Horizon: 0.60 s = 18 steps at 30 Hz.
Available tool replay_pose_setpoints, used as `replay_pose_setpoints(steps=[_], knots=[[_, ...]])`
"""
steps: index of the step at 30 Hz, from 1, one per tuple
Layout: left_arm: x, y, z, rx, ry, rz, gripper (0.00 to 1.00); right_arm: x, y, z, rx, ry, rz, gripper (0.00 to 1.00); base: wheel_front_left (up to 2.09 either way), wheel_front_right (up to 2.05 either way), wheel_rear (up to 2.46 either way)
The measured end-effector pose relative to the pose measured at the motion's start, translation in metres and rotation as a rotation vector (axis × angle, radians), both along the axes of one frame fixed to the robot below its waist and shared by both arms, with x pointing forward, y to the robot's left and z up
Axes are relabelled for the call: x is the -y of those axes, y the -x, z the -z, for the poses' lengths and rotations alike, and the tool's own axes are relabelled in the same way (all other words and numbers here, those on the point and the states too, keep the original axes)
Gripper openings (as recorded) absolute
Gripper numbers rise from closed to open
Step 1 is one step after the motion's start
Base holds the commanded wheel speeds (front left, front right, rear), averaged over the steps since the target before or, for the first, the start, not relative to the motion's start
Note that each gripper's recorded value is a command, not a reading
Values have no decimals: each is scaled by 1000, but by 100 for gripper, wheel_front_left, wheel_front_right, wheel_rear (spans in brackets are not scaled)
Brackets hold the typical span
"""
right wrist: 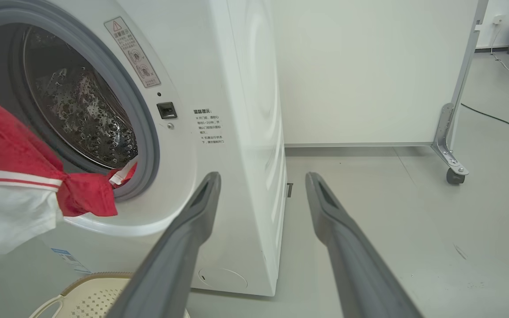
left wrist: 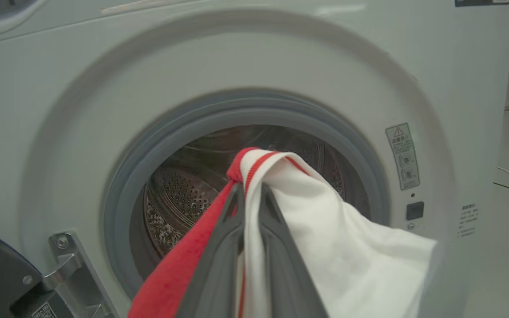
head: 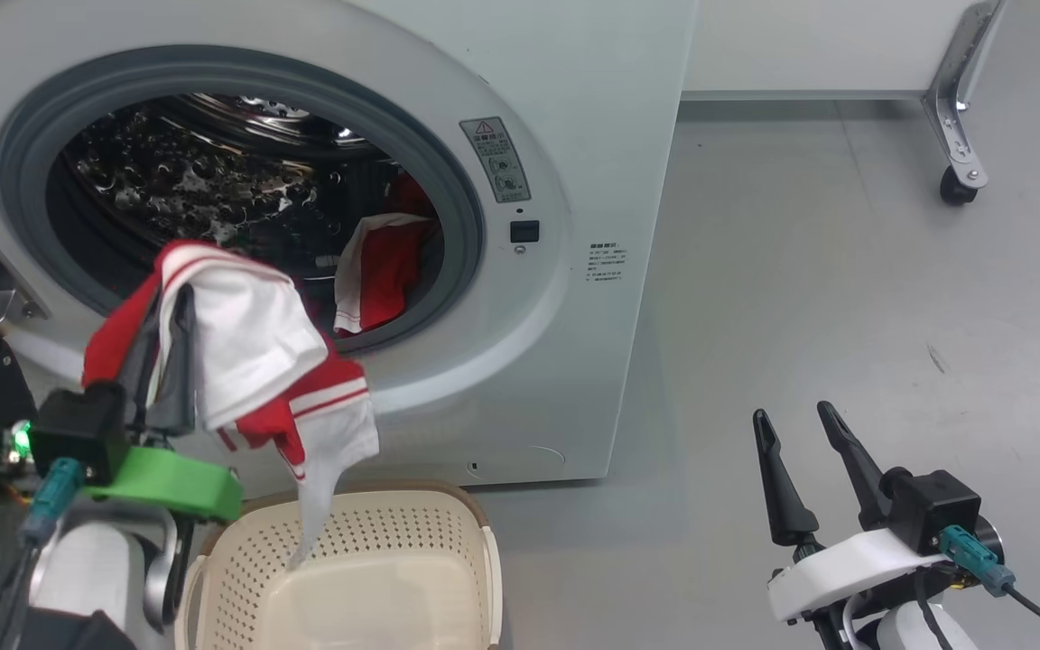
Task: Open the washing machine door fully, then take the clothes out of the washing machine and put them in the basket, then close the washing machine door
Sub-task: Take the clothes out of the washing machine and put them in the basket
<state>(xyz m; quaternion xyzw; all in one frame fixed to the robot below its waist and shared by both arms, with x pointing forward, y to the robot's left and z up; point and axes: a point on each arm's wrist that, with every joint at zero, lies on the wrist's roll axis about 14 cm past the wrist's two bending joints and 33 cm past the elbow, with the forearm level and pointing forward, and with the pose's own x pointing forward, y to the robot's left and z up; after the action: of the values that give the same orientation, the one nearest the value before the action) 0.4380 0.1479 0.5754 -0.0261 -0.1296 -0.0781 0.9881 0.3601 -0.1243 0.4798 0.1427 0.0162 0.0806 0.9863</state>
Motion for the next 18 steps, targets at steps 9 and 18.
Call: replay_pose_setpoints(steps=[9, 18], knots=[[5, 17, 94, -282, -27, 20, 0, -3, -2, 8, -23, -5, -7, 100, 0, 0, 0], [15, 28, 166, -536, -73, 66, 0, -4, -9, 21, -60, -3, -12, 100, 0, 0, 0]])
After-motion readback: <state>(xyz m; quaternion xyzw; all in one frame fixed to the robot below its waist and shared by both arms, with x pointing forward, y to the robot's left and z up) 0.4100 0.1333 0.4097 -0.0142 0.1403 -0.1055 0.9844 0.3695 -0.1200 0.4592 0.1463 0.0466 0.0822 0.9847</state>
